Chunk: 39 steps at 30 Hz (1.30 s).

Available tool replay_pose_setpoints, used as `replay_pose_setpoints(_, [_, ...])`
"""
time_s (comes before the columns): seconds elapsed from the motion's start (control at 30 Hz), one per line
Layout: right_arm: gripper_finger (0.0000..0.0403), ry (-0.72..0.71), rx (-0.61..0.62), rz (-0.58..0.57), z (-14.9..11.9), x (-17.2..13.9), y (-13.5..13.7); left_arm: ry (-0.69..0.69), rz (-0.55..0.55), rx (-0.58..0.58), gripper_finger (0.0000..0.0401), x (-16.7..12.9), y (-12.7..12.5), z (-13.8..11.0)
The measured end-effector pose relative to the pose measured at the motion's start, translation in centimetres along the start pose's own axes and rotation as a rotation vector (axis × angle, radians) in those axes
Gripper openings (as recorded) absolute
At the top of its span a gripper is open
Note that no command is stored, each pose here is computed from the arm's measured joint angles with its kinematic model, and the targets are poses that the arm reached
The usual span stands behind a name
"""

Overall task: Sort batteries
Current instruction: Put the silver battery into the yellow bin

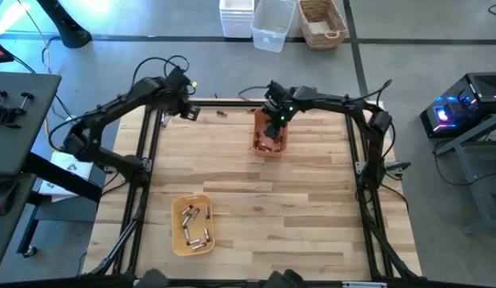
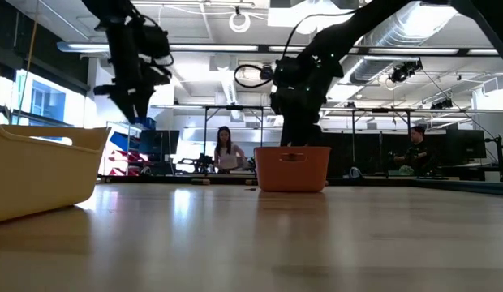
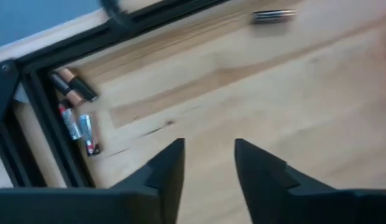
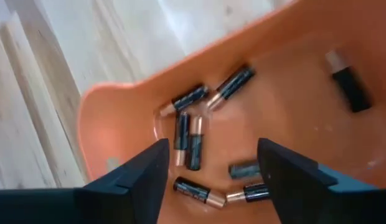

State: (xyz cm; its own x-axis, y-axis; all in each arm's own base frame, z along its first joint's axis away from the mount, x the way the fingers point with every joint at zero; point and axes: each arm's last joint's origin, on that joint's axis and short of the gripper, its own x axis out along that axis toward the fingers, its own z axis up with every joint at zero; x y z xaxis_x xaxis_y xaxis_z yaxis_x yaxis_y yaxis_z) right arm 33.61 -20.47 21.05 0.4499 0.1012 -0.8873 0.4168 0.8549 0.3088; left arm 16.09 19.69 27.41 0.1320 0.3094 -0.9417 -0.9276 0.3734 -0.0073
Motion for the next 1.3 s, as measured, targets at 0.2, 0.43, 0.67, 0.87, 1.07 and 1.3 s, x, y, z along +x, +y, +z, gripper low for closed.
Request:
replay_pose_setpoints(0.2, [0.0249, -0.079, 0.017, 0.011, 1.2, -2.1, -1.5, 0.187, 0.091, -0.087, 0.0199, 6.2, 2.1, 2.1])
replay_pose_setpoints(0.43, [0.0249, -0.101, 0.038, 0.006, 1.4, -2.8, -2.5, 0.538, 0.337, -0.093, 0.0218, 11.5, 4.3, 3.2])
replay_pose_setpoints(0.67, [0.0249, -0.106, -0.019, 0.009, 1.5, -2.7, -2.2, 0.545, 0.328, -0.068, 0.0216, 14.2, 5.0, 3.9])
replay_pose_setpoints(0.87, [0.0250, -0.103, -0.044, 0.017, 1.6, -2.6, -1.8, 0.491, 0.349, -0.177, 0.0210, 13.9, 6.8, 5.1])
replay_pose_setpoints(1.07, [0.0250, -0.116, -0.073, 0.038, 1.7, -2.5, -1.6, 0.543, 0.337, -0.281, 0.0187, 14.3, 8.2, 5.8])
replay_pose_setpoints(1.3, [0.0250, -0.122, -0.070, 0.039, 1.7, -2.5, -1.6, 0.695, 0.398, -0.250, 0.0148, 16.8, 8.4, 6.2])
